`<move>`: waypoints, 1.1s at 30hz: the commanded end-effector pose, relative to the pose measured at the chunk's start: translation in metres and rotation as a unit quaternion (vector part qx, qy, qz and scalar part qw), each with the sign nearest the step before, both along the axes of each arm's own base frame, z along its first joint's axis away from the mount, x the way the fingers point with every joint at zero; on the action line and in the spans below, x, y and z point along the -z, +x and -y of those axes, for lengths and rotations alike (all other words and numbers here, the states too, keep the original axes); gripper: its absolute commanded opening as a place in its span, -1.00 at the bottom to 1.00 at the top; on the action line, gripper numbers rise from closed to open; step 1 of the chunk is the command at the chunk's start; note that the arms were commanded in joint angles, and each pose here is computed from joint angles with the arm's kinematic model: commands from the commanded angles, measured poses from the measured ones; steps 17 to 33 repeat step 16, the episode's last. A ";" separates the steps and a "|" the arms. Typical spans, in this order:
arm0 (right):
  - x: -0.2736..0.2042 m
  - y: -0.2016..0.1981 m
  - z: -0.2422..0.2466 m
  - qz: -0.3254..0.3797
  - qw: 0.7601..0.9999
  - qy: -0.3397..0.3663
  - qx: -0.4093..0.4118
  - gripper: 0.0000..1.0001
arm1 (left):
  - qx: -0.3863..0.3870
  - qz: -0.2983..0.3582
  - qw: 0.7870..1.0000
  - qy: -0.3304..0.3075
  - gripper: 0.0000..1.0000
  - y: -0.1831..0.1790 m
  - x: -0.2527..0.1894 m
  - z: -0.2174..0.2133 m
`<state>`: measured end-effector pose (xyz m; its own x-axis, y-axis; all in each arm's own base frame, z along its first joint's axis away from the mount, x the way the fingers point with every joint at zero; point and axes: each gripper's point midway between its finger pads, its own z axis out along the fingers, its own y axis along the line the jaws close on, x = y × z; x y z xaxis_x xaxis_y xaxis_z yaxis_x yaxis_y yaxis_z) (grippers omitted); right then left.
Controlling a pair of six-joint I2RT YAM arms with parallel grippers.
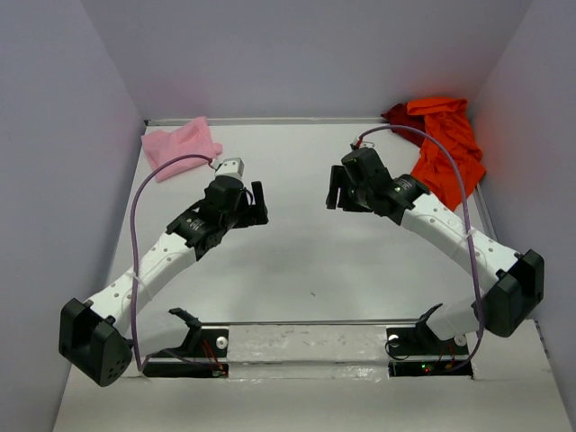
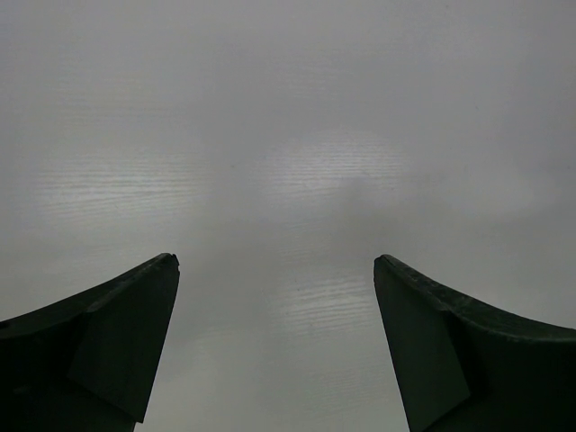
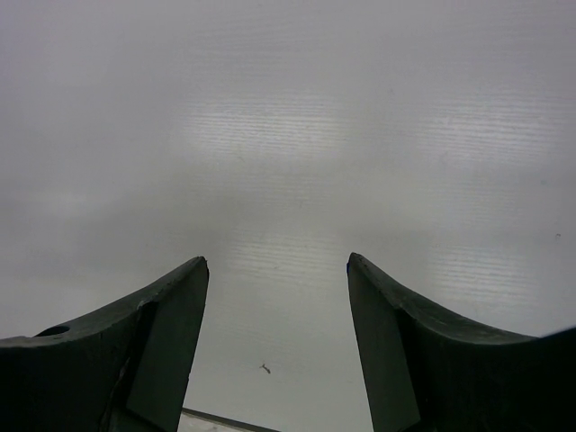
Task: Fold and stack the t-shirts
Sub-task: Reset both arms
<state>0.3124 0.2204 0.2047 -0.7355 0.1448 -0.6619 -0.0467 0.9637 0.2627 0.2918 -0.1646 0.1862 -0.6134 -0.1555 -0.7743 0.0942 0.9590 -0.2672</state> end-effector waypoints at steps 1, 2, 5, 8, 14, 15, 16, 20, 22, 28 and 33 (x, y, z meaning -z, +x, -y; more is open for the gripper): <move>-0.026 0.001 0.010 0.047 0.999 0.007 0.015 0.37 | 0.007 -0.010 0.999 -0.033 0.98 -0.008 0.002 0.010; -0.028 0.001 0.010 0.050 0.999 0.007 0.016 0.37 | 0.009 -0.008 0.999 -0.031 0.98 -0.008 0.000 0.010; -0.028 0.000 0.012 0.046 0.999 0.008 0.022 0.38 | 0.014 0.007 1.000 -0.011 0.98 -0.007 -0.010 0.008; -0.025 -0.001 0.013 0.041 0.999 0.010 0.030 0.39 | 0.013 0.006 1.000 -0.006 0.98 -0.005 -0.013 0.010; -0.020 -0.007 0.011 0.028 0.999 0.009 0.016 0.35 | 0.015 0.003 0.999 -0.039 0.98 -0.010 -0.021 0.019; -0.017 -0.007 0.011 0.025 1.000 0.007 0.014 0.33 | 0.016 0.007 0.999 -0.040 0.98 -0.009 -0.023 0.019; -0.014 -0.008 0.011 0.022 1.000 0.005 0.013 0.33 | 0.016 0.005 0.999 -0.037 0.98 -0.009 -0.023 0.019; -0.014 -0.008 0.011 0.022 1.000 0.005 0.013 0.33 | 0.016 0.005 0.999 -0.037 0.98 -0.009 -0.023 0.019; -0.014 -0.008 0.011 0.022 1.000 0.005 0.013 0.33 | 0.016 0.005 0.999 -0.037 0.98 -0.009 -0.023 0.019; -0.014 -0.008 0.011 0.022 1.000 0.005 0.013 0.33 | 0.016 0.005 0.999 -0.037 0.98 -0.009 -0.023 0.019; -0.014 -0.008 0.011 0.022 1.000 0.005 0.013 0.33 | 0.016 0.005 0.999 -0.037 0.98 -0.009 -0.023 0.019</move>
